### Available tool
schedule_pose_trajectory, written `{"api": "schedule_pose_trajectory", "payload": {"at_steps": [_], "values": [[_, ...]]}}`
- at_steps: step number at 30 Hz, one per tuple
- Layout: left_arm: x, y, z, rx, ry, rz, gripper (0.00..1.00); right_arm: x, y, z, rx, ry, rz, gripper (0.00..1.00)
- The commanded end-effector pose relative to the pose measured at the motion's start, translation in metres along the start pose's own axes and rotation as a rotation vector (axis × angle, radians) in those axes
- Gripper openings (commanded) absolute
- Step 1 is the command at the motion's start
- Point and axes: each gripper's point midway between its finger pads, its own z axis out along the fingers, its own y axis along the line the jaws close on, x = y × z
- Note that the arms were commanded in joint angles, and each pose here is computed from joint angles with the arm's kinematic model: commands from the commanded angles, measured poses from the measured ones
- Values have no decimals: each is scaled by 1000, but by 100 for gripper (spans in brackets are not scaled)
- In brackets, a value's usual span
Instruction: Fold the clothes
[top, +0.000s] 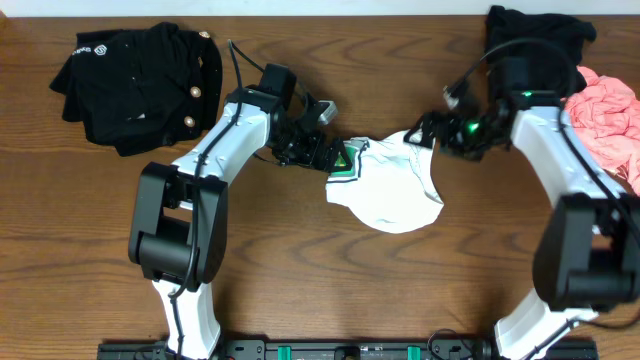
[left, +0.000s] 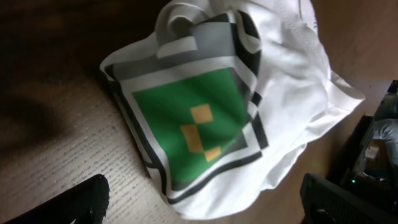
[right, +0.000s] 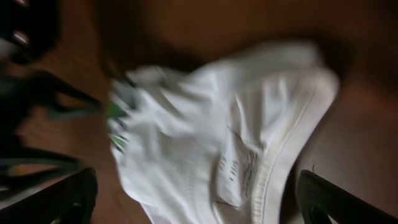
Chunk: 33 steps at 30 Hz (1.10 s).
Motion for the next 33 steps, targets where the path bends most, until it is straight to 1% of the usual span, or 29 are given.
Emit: {"api": "schedule_pose_trajectory", "payload": {"at_steps": [1, 2, 3, 5, 8, 12, 18, 20, 21, 22, 25, 26, 27, 30, 33], "values": [[3, 7, 10, 12, 18, -7, 98, -32, 30, -53, -24, -164, -114, 99], [3, 10, 13, 12, 20, -20, 98, -36, 35, -64, -23, -196, -133, 99], [1, 14, 18, 12, 17, -43, 98, -43, 43, -85, -16, -256, -163, 99], [-2, 16, 23, 22, 9, -67, 98, -45, 47, -102, 5, -302, -182, 99], [-8, 5, 29, 100, -6, -61, 98, -46, 50, -121, 59, -357, -200, 99], [-13, -8, 40, 143, -11, -59, 98, -44, 54, -133, 81, -384, -212, 99], [-16, -27, 61, 164, -4, -76, 98, -43, 55, -134, 81, -384, -212, 99], [-16, -33, 65, 169, 0, -79, 100, -43, 55, -134, 81, -385, -213, 99], [-16, -37, 68, 171, 3, -79, 95, -43, 55, -134, 81, -385, -213, 99], [-16, -40, 70, 173, 5, -83, 88, -43, 55, -134, 81, -384, -212, 99], [-15, -46, 74, 176, 11, -72, 46, -44, 55, -134, 81, -386, -213, 99], [-15, -47, 75, 177, 12, -70, 39, -44, 55, -134, 81, -387, -214, 99], [-15, -47, 75, 177, 12, -73, 33, -43, 55, -134, 81, -386, -213, 99], [-17, -47, 75, 179, 7, -100, 23, -42, 55, -133, 82, -381, -210, 99], [-24, -48, 74, 185, -15, -120, 9, -42, 54, -133, 81, -379, -209, 99]]}}
